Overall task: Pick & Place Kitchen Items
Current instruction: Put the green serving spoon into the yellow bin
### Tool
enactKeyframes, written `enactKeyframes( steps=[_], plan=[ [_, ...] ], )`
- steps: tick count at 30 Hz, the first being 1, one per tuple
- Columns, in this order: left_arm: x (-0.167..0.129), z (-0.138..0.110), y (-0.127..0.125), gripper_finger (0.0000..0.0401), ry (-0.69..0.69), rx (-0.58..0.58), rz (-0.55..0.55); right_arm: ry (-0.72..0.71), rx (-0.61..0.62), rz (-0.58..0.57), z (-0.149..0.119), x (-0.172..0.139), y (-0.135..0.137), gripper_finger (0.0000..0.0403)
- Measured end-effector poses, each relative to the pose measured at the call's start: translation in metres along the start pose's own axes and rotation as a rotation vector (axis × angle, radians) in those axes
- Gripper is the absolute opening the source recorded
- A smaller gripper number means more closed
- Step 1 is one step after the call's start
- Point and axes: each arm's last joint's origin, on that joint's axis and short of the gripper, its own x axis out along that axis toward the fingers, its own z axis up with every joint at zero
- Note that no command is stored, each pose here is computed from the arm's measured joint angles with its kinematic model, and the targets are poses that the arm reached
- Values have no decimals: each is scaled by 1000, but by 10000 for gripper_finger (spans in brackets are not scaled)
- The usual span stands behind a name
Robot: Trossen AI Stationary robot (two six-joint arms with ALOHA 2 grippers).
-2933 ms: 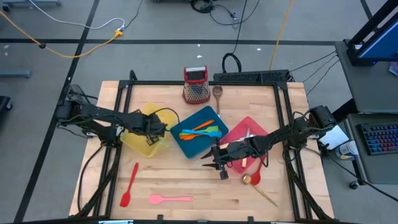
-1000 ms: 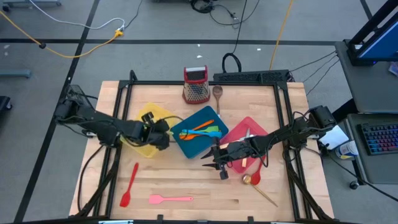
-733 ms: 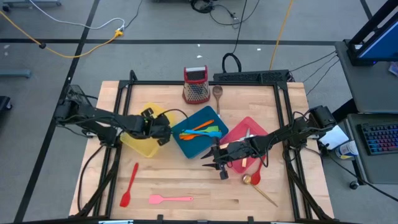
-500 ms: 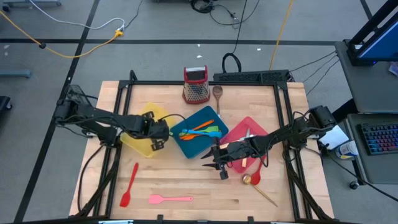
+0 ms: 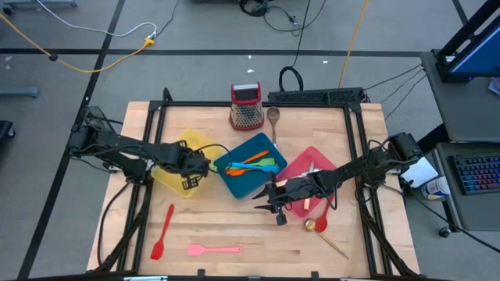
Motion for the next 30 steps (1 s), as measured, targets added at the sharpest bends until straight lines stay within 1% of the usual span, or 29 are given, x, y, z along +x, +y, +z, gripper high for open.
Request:
enactKeyframes(
  steps=[3,8,12,15,20,22,27,30],
  plan=[
    [0,2,0,127,-19,32,11,0,0,0,0,0,0,130],
    [-1,13,-4,164,-131,76,-53,0,0,0,0,0,0,130],
    [-2,21,-6,174,-205,109,-69,0,0,0,0,0,0,130],
    [-2,22,-6,175,-216,127,-68,0,0,0,0,0,0,130],
    [3,23,1,174,-201,97,-59,0,0,0,0,0,0,130],
    [9,22,4,168,-193,80,-56,0,0,0,0,0,0,130],
    [26,21,8,131,-204,60,-93,0,0,0,0,0,0,130],
    [29,18,10,98,-181,51,-91,0,0,0,0,0,0,130]
  ],
)
